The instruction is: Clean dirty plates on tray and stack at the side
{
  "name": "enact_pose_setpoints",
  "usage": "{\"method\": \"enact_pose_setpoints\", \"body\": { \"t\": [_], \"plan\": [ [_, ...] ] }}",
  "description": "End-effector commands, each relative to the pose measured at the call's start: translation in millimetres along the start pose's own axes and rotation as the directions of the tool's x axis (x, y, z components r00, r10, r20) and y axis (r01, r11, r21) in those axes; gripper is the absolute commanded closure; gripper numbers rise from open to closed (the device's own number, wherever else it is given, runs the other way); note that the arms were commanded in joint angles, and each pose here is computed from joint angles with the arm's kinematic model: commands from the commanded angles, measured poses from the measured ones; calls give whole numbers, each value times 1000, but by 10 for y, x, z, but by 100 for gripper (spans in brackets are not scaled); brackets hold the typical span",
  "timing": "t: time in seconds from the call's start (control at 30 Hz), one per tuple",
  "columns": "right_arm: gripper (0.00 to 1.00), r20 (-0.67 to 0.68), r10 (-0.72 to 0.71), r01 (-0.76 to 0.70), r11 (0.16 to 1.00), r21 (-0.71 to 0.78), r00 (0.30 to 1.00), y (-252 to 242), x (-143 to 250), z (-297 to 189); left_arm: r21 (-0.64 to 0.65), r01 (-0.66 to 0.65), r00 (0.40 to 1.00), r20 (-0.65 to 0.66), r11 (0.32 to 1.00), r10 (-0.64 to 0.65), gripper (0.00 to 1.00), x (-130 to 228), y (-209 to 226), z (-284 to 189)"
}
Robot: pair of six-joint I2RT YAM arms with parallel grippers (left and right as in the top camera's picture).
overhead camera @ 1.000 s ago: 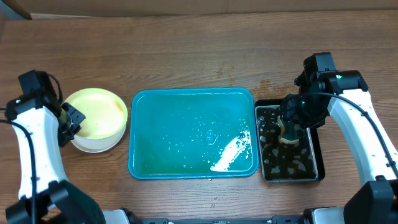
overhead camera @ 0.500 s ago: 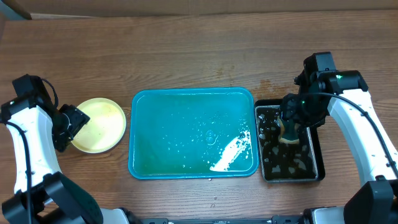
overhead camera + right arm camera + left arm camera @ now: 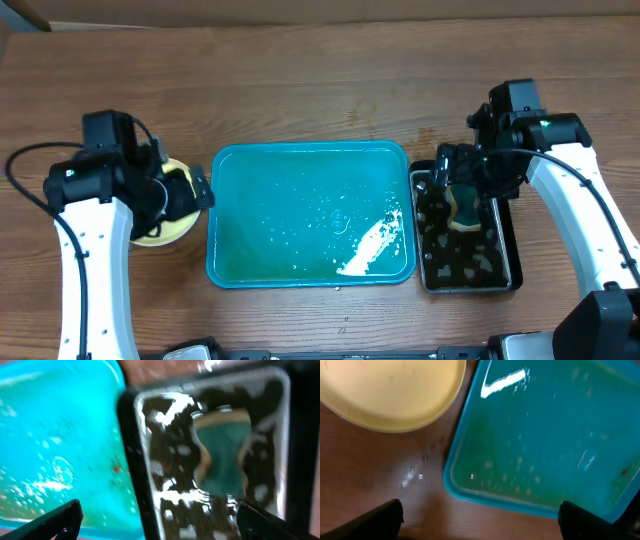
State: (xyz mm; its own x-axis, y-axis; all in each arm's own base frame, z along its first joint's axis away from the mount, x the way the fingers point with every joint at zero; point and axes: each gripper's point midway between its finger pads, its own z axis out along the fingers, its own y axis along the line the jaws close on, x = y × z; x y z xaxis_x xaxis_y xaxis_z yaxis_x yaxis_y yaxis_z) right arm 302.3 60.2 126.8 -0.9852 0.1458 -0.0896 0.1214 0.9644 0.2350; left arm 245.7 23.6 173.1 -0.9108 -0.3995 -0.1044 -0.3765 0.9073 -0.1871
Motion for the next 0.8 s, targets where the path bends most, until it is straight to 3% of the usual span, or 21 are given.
{"method": "enact_pose_setpoints", "body": {
  "t": [0.0, 0.13, 0.3, 0.57, 0.7, 0.77],
  "plan": [
    [0, 22, 31, -32, 997, 71, 999, -115, 12, -111, -22, -14, 999, -44, 1000, 13, 0, 138, 43, -27],
    [0, 55, 40, -44, 997, 67, 998, -121, 94, -205, -11, -31, 999, 17, 999, 31, 0, 229, 40, -163],
    [0, 213, 15, -21, 1000, 24, 977, -87, 173, -436, 24, -78, 968, 243, 997, 70, 0, 317, 10, -441],
    [0, 574, -26, 41, 999, -14, 819, -105, 367, -1002, 72, -153, 790, 608, 986, 78, 0, 605, -6, -871],
    [0, 650, -29, 63, 998, -30, 759, -84, 474, -1225, 74, -176, 721, 688, 982, 77, 0, 694, -11, -1046],
    [0, 669, -29, 69, 997, -34, 743, -78, 508, -1286, 73, -176, 723, 687, 982, 78, 0, 750, 1, -1041]
  ]
}}
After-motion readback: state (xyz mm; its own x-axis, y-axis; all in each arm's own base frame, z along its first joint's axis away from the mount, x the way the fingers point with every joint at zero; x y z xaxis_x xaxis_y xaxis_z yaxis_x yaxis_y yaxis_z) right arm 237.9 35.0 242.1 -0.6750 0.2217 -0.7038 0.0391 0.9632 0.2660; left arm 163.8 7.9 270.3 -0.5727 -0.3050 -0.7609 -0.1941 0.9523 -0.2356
